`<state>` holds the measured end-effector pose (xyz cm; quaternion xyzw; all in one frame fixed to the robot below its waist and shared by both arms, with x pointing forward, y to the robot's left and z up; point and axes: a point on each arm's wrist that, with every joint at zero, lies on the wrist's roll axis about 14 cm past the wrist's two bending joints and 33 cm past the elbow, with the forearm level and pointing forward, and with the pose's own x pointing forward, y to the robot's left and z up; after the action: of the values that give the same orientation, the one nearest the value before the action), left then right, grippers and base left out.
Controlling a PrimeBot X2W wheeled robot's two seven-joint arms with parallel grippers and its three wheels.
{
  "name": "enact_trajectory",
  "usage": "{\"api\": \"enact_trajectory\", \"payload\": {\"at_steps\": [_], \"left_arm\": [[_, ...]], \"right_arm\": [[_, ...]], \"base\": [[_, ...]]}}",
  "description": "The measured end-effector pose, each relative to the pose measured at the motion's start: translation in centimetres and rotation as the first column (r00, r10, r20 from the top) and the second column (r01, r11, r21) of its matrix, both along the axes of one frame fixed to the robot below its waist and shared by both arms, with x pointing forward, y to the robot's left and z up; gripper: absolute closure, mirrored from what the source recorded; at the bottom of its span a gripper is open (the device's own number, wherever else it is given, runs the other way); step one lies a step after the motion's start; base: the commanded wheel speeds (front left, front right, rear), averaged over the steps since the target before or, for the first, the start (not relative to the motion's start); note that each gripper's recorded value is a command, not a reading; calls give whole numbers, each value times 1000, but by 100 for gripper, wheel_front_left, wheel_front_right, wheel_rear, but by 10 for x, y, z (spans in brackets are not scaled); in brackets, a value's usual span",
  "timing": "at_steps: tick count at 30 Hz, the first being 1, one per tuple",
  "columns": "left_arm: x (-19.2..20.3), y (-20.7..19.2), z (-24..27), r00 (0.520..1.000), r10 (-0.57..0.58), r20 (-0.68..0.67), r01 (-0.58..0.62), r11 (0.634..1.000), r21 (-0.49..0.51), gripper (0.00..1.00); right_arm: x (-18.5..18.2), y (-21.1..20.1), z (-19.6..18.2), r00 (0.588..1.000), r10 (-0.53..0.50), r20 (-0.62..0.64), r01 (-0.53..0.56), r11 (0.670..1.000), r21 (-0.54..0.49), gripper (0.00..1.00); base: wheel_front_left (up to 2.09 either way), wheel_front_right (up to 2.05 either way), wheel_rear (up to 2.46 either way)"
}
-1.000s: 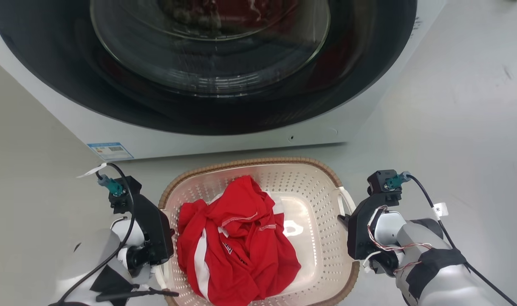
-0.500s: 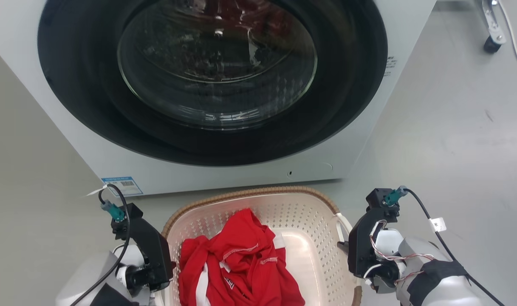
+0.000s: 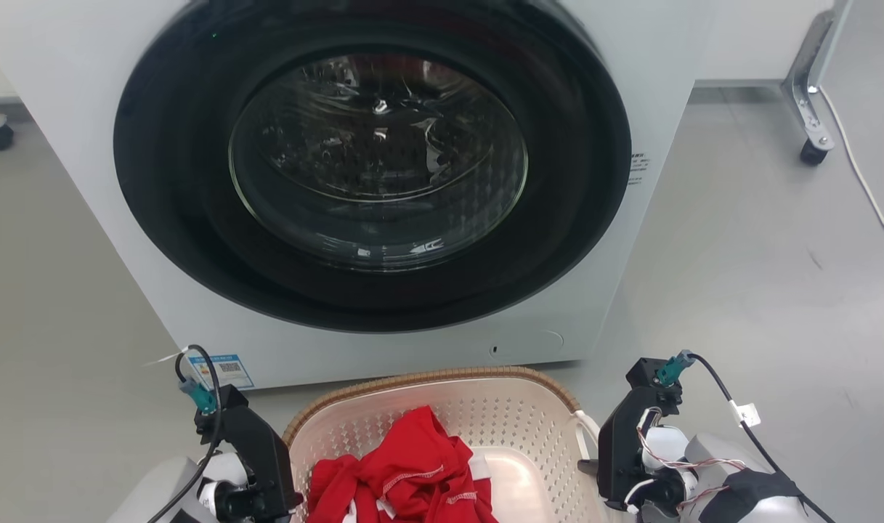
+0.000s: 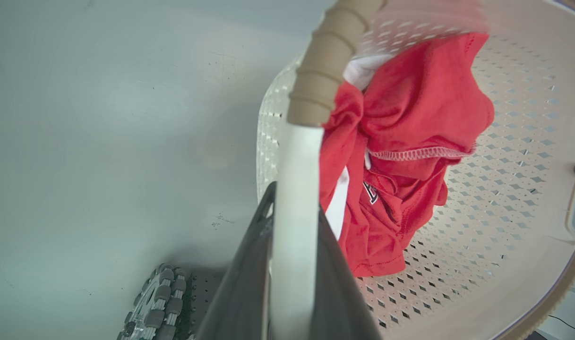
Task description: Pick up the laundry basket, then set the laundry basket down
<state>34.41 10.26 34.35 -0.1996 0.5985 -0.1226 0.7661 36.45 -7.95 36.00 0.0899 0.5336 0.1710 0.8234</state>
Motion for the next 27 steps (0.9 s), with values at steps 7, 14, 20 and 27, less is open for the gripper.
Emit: {"api": "enact_trajectory", "payload": {"at_steps": [7, 14, 20, 27], "left_arm": [[-8, 0, 6, 1000, -9, 8, 9, 1000, 3, 100], [-11, 0, 6, 1000, -12, 5, 12, 1000, 1, 100], [-11, -1, 7, 1000, -13, 2, 13, 1000, -3, 100], [-11, 0, 8, 1000, -13, 5, 13, 1000, -2, 100]], "right_arm": [[-9, 0, 8, 1000, 0, -7, 0, 1000, 9, 100], [-14, 0, 8, 1000, -4, -22, 4, 1000, 16, 100], [-15, -1, 9, 1000, -5, -26, 5, 1000, 20, 100], [-16, 1, 10, 999, -10, -32, 11, 999, 33, 100]], "base": [[0, 0, 0], [0, 0, 0], [0, 0, 0], [0, 0, 0]]}}
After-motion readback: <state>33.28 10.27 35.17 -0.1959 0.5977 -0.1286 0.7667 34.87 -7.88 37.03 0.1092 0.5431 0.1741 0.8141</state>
